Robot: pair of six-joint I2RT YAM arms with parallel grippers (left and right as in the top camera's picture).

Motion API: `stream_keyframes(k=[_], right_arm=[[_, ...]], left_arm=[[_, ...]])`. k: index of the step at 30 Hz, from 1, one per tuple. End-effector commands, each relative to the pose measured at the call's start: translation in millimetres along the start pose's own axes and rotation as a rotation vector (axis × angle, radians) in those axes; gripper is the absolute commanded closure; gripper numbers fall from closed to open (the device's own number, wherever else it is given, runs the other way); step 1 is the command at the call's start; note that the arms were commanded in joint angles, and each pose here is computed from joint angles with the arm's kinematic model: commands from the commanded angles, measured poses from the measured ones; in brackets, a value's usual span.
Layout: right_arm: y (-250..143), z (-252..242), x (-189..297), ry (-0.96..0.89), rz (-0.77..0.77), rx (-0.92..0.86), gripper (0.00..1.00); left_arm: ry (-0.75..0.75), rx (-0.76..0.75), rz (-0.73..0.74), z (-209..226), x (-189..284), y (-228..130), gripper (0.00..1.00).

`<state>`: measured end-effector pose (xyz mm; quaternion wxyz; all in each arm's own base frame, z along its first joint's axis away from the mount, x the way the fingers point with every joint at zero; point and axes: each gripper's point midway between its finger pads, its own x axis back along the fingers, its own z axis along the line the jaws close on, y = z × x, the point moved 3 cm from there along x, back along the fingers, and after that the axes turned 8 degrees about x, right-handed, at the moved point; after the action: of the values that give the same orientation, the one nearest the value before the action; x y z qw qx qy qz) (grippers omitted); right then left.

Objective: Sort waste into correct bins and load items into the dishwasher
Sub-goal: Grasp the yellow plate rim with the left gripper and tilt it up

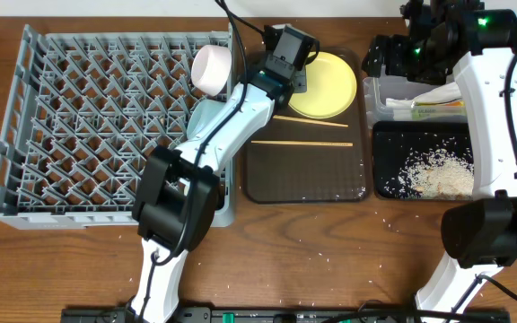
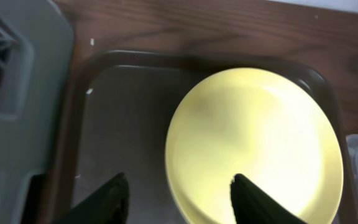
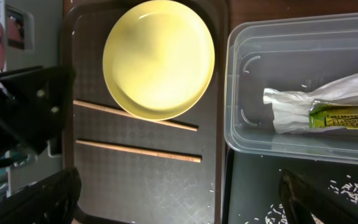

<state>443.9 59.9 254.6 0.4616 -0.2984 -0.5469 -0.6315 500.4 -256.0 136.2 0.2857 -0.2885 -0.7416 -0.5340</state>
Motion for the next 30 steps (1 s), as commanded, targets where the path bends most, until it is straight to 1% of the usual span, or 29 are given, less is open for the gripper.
stream_keyframes(k=[1, 4, 7, 9, 12, 15, 21, 26, 29, 30], right_arm=[[1, 3, 2, 0.004, -0.006, 0.019, 0.01], [1, 3, 2, 0.004, -0.006, 0.019, 0.01], [1, 3, 2, 0.004, -0.006, 0.019, 0.01], [1, 3, 2, 0.004, -0.006, 0.019, 0.01], [1, 3, 2, 0.004, -0.006, 0.019, 0.01], [1, 3, 2, 0.004, -0.006, 0.019, 0.01], [1, 3, 2, 0.004, -0.006, 0.019, 0.01], [1, 3, 2, 0.004, -0.006, 0.019, 0.01], [1, 3, 2, 0.004, -0.006, 0.019, 0.01], [1, 3, 2, 0.004, -0.006, 0.019, 0.01]], left_arm=[[0.035, 0.027, 0.032, 9, -31, -19, 0.42], [0.075, 0.026, -0.009, 16, -50, -22, 0.36], [0.098, 0.015, -0.046, 21, -65, -24, 0.34], [0.088, -0.014, -0.061, 21, -75, -25, 0.30], [0.086, -0.043, -0.072, 25, -92, -29, 0.28], [0.092, -0.041, -0.072, 31, -105, -35, 0.25], [0.115, -0.032, -0.060, 49, -128, -47, 0.25], [0.114, -0.033, -0.052, 55, -148, -63, 0.25], [0.090, -0.038, -0.024, 53, -157, -77, 0.28], [0.083, -0.040, -0.013, 52, -159, -81, 0.33]])
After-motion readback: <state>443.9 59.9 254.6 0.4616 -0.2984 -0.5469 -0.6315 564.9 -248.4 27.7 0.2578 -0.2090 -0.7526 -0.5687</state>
